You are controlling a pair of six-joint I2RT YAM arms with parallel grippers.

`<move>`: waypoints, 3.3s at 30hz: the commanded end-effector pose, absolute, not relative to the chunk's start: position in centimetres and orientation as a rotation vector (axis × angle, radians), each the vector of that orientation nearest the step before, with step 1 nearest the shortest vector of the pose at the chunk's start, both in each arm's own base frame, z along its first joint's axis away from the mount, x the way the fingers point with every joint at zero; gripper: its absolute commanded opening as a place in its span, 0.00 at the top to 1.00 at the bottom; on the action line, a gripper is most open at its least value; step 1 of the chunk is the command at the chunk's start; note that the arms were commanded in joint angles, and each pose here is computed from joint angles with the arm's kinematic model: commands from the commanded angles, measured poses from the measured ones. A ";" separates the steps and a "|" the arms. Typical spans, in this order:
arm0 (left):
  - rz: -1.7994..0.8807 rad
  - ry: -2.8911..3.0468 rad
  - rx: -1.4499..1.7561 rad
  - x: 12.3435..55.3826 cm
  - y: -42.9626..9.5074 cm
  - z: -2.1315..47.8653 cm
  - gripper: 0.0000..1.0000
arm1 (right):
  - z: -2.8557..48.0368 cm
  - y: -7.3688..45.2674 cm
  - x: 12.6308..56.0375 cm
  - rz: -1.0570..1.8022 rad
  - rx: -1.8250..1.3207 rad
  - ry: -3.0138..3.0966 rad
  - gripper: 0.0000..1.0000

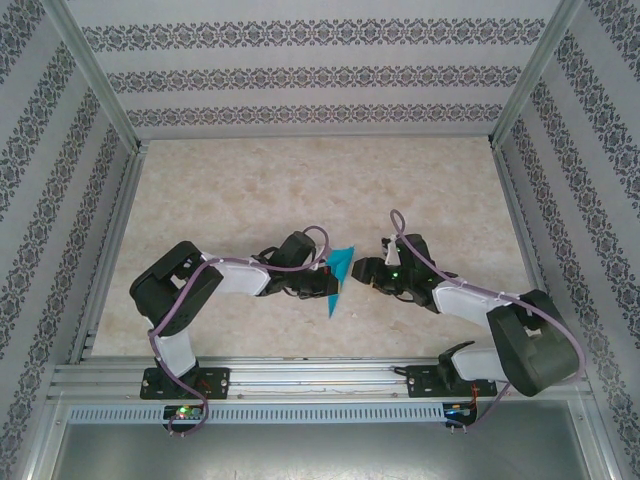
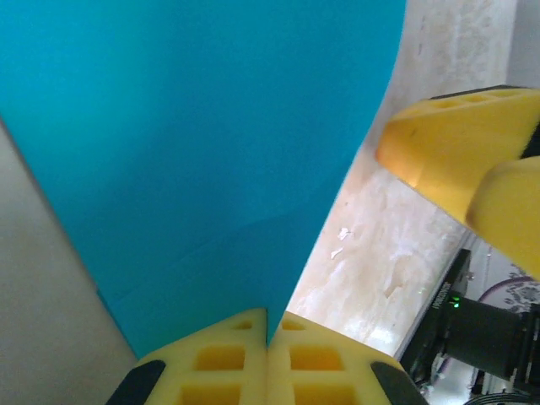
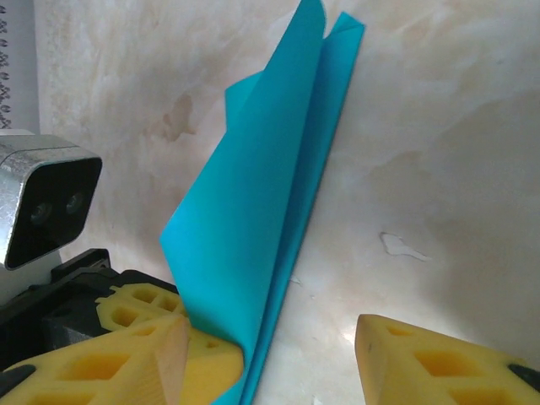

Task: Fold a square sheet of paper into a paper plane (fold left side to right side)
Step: Fold the wing for the fifth time at the center of the table.

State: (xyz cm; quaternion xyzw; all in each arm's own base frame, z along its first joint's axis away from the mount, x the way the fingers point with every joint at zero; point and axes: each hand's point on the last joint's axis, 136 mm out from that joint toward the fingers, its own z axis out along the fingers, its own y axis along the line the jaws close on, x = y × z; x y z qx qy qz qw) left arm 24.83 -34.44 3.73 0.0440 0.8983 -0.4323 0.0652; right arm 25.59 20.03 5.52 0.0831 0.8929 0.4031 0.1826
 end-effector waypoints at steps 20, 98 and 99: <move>-1.501 2.558 0.027 26.1 -34.1 6.3 1.00 | 5.5 23.5 28.7 1.159 0.253 2.476 0.56; -1.273 2.667 0.000 28.4 -31.8 3.4 0.91 | -0.9 23.2 26.6 0.930 0.322 2.784 0.64; -1.265 2.671 0.002 28.4 -31.7 3.3 0.91 | -0.9 23.2 26.6 0.927 0.320 2.788 0.64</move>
